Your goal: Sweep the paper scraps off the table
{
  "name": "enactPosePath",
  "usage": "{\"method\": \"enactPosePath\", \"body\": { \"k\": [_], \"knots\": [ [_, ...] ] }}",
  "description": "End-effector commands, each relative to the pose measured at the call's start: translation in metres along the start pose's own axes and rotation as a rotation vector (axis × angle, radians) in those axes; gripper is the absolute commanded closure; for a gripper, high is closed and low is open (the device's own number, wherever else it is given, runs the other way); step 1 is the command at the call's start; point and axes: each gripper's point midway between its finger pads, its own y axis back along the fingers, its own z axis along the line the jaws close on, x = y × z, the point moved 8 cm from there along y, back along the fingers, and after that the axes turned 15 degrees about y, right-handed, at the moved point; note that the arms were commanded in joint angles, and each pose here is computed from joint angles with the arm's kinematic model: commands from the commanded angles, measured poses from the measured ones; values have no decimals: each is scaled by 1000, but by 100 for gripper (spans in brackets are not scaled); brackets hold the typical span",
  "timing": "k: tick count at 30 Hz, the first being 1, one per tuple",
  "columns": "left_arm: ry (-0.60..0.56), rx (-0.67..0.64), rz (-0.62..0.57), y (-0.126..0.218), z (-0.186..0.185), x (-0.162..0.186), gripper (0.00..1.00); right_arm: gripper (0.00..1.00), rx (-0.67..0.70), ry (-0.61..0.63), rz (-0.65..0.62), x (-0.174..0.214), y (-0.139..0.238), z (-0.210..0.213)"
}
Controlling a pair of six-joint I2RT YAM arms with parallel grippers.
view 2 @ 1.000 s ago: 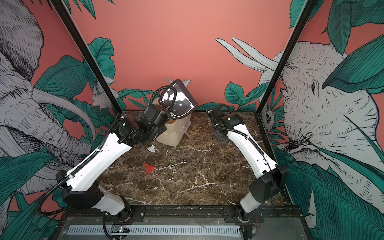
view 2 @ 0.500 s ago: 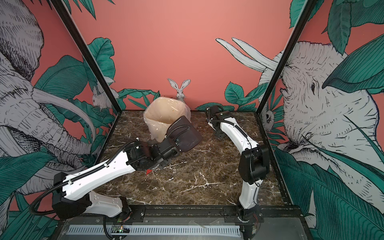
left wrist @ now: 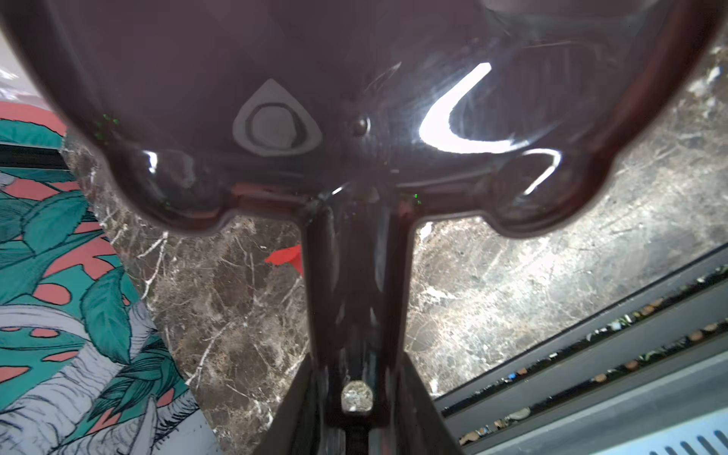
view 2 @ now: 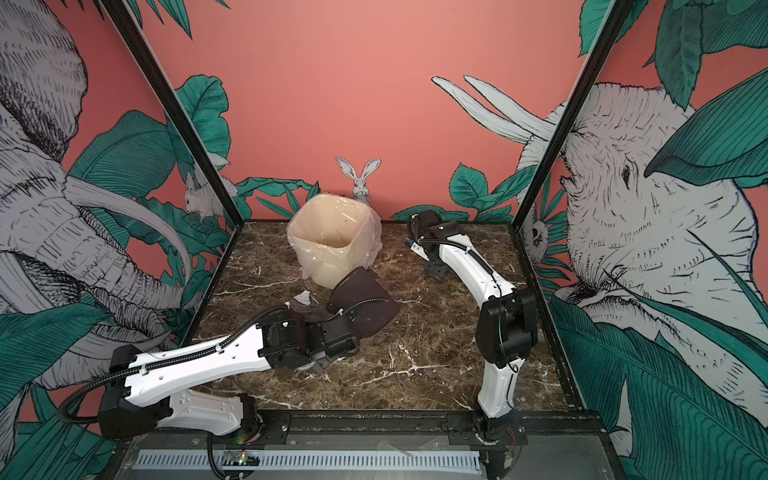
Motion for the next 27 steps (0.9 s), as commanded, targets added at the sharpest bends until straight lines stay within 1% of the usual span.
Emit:
{"method": "enactPosePath", "body": {
  "k": [1, 10, 16, 20, 23, 27],
  "knots": [
    [56, 5, 19, -1, -2, 11, 100, 100, -50, 65, -76, -13, 11, 14],
    [75, 12, 67, -14, -12, 36, 100, 100, -104, 213, -115, -28, 48, 61],
    [90, 7, 86, -17, -12, 49, 100, 100, -134, 304, -119, -29, 87, 95],
    [108, 15, 95, -19, -12, 57, 100, 100, -64, 294, -97, -23, 104, 92],
    [112, 25, 106, -23, -16, 60, 100, 100, -6, 295, -66, -27, 99, 85],
    [111, 27, 120, -27, -21, 63, 100, 100, 26, 289, -65, -43, 88, 77]
  ]
}}
